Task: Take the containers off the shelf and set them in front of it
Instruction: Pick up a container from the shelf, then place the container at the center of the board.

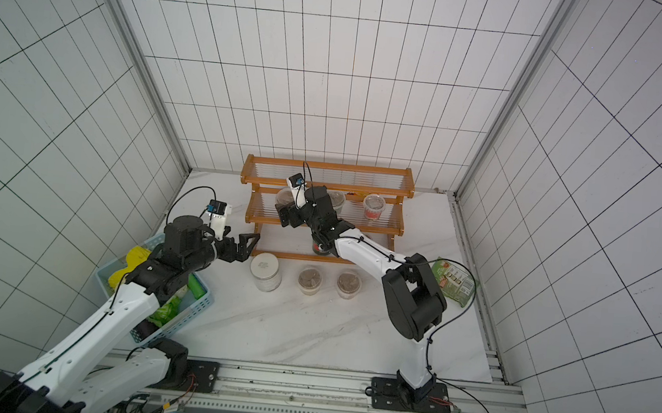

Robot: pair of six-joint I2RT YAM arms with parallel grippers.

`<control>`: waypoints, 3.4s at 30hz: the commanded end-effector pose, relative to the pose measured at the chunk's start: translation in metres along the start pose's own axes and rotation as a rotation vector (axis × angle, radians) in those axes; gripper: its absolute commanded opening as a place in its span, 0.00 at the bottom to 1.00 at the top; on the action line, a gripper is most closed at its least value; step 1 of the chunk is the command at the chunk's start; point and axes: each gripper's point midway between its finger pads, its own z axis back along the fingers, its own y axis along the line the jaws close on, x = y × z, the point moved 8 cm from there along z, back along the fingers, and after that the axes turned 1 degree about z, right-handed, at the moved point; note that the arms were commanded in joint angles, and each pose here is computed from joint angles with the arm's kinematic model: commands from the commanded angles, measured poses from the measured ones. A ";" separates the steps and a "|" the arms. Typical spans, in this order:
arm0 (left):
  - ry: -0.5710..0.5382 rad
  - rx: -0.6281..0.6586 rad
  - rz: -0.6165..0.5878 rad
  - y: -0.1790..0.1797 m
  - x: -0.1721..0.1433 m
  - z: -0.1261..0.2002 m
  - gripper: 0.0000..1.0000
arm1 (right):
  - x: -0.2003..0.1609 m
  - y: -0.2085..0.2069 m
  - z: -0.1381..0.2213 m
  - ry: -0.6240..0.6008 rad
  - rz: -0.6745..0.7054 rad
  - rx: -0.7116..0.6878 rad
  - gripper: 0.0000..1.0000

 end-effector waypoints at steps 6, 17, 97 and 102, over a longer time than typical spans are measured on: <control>-0.008 -0.005 -0.002 0.000 -0.002 0.003 0.99 | 0.006 0.000 -0.021 -0.009 0.020 -0.014 0.99; -0.008 -0.008 -0.004 0.000 -0.003 0.003 0.99 | -0.001 0.002 -0.018 0.029 0.020 0.001 0.86; 0.017 -0.184 -0.005 -0.016 0.000 -0.014 0.99 | -0.198 -0.089 0.237 0.343 -0.372 -0.656 0.70; 0.015 -0.190 -0.008 -0.018 0.001 -0.014 0.98 | -0.209 -0.091 0.229 0.368 -0.386 -0.652 0.71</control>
